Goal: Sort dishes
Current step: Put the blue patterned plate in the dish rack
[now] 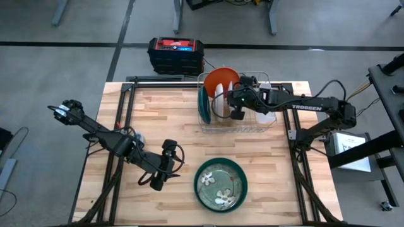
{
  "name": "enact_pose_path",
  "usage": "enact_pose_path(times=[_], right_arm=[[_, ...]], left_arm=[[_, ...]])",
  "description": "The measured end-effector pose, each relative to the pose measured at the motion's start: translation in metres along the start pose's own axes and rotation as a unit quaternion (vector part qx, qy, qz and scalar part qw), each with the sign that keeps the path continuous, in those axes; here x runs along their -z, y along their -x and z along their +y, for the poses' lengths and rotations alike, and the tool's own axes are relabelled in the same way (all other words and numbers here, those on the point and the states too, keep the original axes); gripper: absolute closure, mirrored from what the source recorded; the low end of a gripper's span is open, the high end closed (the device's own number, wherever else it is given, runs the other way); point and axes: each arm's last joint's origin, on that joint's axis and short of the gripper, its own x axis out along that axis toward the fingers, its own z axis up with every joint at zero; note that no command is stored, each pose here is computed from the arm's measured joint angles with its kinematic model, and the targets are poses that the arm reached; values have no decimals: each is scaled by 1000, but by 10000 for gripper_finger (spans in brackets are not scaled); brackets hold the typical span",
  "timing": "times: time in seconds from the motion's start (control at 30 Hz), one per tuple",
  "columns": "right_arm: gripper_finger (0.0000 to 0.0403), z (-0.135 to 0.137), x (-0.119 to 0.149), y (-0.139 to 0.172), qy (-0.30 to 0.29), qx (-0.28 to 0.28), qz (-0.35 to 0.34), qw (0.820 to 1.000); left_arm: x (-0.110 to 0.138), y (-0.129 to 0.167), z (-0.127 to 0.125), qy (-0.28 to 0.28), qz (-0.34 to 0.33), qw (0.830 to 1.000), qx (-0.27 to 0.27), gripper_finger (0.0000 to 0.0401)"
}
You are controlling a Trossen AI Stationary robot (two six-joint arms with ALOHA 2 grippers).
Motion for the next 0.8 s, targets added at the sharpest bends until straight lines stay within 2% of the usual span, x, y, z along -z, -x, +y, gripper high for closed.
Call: enact_pose_path(times=[0.47, 0.8], right_arm=[[403, -7, 15, 19, -23, 11, 36, 999], [403, -8, 22, 22, -56, 16, 62, 996]], left_arm=[[0, 0, 0, -1, 3, 1000, 0, 171], [1, 0, 0, 3, 3, 1000, 0, 171]])
